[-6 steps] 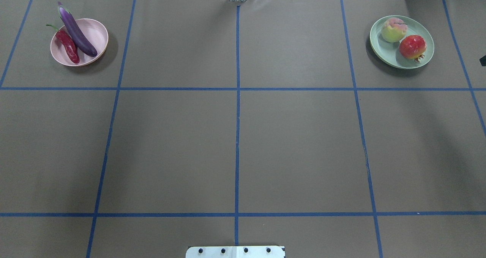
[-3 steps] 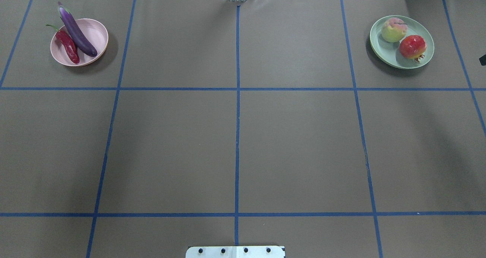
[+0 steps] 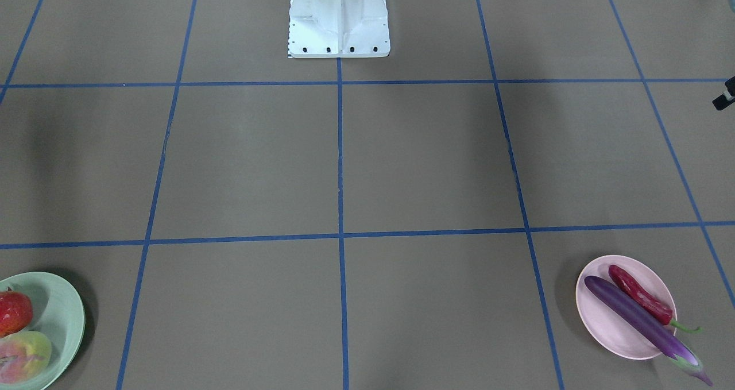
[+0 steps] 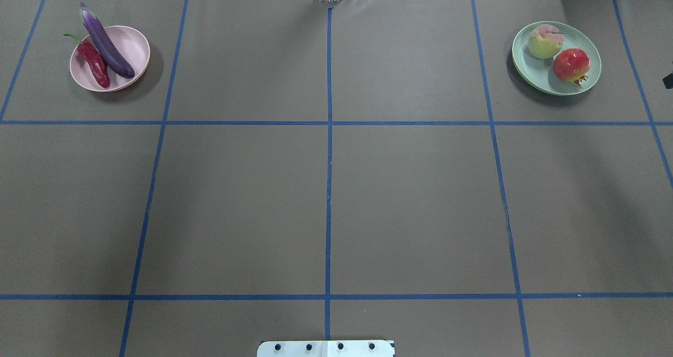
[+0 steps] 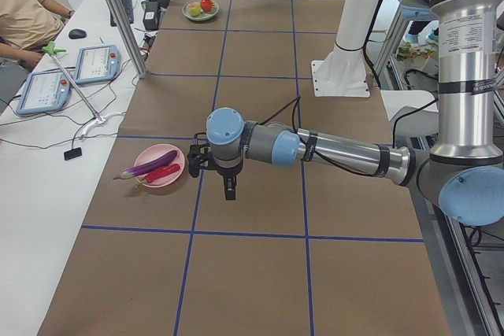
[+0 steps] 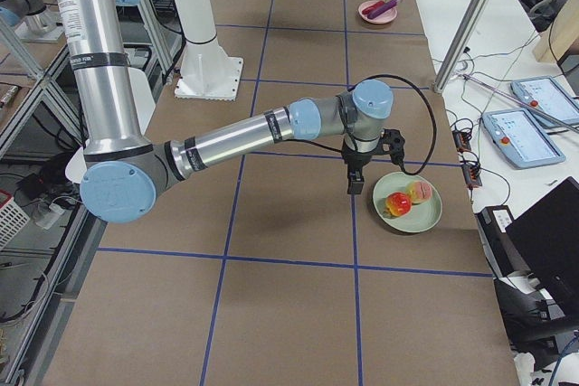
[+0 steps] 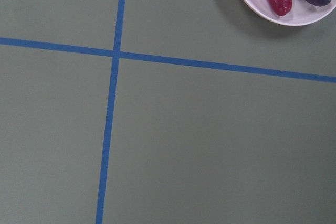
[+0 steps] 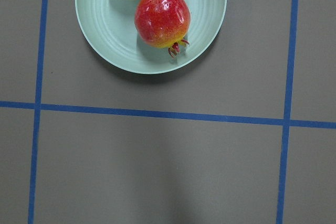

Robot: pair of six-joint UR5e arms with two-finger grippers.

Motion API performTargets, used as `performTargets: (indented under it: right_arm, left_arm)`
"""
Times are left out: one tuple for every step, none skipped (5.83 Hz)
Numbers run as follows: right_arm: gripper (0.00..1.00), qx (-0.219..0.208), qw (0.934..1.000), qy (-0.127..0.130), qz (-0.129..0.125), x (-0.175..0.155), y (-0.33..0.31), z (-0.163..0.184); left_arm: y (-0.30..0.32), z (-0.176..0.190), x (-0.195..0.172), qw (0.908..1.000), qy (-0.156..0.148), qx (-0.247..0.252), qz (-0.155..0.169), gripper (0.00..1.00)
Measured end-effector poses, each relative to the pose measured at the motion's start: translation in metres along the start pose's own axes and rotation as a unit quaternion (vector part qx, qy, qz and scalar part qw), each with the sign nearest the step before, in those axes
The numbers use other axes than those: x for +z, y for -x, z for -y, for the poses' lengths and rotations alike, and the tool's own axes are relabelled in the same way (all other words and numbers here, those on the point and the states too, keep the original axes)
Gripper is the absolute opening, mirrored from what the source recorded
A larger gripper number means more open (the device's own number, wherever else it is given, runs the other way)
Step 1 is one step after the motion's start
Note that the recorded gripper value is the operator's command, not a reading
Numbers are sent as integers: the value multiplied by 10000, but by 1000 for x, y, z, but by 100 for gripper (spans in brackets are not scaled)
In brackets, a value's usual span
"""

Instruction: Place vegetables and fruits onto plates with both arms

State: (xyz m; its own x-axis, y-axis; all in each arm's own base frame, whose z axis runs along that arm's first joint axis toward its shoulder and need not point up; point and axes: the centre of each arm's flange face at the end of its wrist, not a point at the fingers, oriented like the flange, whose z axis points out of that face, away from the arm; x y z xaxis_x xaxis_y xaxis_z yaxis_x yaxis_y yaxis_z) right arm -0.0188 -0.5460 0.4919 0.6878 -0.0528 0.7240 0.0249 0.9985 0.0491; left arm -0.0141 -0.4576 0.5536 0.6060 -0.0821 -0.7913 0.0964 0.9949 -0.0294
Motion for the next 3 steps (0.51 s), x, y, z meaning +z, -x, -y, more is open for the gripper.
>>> performTargets:
  right_arm:
    - [100, -7, 10000, 3, -28, 1, 0, 1]
    - [100, 14, 10000, 40, -51, 5, -3, 1]
    - [100, 55, 9999, 83, -67, 10, -7, 2]
  left_arm:
    - [-1, 0, 0, 10000, 3, 5, -12, 100]
    - [-1, -1, 0, 10000, 13, 0, -27, 100]
    - [1, -4, 1, 10000, 28, -14, -29, 100]
